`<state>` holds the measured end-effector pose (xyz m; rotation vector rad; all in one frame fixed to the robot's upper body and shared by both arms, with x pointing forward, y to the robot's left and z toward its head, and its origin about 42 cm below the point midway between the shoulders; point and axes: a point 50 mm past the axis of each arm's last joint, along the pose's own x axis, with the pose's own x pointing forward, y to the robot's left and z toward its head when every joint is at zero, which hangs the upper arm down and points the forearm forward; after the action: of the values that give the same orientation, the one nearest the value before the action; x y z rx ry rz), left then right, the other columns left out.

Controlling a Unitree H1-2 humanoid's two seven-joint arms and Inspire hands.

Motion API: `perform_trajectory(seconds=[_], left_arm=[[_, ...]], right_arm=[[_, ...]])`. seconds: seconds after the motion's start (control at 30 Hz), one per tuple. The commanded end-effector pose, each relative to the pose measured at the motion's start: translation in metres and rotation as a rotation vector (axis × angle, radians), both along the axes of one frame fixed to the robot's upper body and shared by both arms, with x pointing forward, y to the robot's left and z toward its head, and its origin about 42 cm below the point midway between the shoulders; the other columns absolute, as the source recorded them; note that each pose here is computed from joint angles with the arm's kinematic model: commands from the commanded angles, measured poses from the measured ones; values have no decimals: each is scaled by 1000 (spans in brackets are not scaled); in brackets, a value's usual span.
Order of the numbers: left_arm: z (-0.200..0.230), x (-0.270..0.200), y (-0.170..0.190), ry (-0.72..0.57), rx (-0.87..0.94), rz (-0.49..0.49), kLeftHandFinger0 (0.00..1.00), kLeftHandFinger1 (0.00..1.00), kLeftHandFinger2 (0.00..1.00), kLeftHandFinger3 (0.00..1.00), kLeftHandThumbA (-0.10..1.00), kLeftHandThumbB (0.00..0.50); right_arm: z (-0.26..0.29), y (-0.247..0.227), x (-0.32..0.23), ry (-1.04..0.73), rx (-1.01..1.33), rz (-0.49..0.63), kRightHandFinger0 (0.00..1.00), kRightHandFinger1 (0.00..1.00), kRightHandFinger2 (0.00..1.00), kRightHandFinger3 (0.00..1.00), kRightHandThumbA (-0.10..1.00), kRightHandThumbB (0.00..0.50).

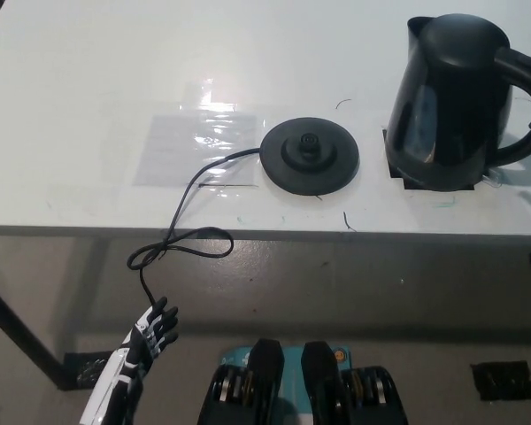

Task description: A kettle and its base are kept separately on the desk infront of the robot and the robot uses its right hand to lift the kettle by its handle and places it on its base to align it correctly.

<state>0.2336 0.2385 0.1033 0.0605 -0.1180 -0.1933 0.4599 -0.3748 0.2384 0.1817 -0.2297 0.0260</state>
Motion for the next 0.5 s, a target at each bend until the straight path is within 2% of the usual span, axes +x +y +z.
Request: perform_trajectory(seconds=[0.0, 0.13, 0.17, 0.33, 0.37, 0.47], left_arm=[[11, 3, -1, -54, 18, -13, 1000, 1000, 1000, 1000, 968, 149], [12, 5, 2, -63, 14, -13, 1000, 1000, 1000, 1000, 959, 155], [13, 6, 2, -64, 14, -15, 1000, 1000, 1000, 1000, 964, 164], [14, 8, 3, -70, 7, -22, 1000, 1000, 1000, 1000, 959, 162], [14, 8, 3, -70, 7, -22, 1000, 1000, 1000, 1000, 959, 162], [16, 11, 3, -80, 8, -21, 1000, 1000, 1000, 1000, 957, 163]], right_arm=[[37, 8, 25, -76, 1, 51, 1000, 1000, 1000, 1000, 1000, 345], [37, 14, 36, -54, 11, 70, 1000, 1000, 1000, 1000, 1000, 339], [37, 15, 39, -52, 15, 72, 1000, 1000, 1000, 1000, 1000, 312], [39, 19, 50, -34, 34, 80, 1000, 1000, 1000, 1000, 1000, 314], [39, 19, 52, -29, 29, 82, 1000, 1000, 1000, 1000, 1000, 292], [43, 21, 57, -34, 30, 86, 1000, 1000, 1000, 1000, 1000, 286]])
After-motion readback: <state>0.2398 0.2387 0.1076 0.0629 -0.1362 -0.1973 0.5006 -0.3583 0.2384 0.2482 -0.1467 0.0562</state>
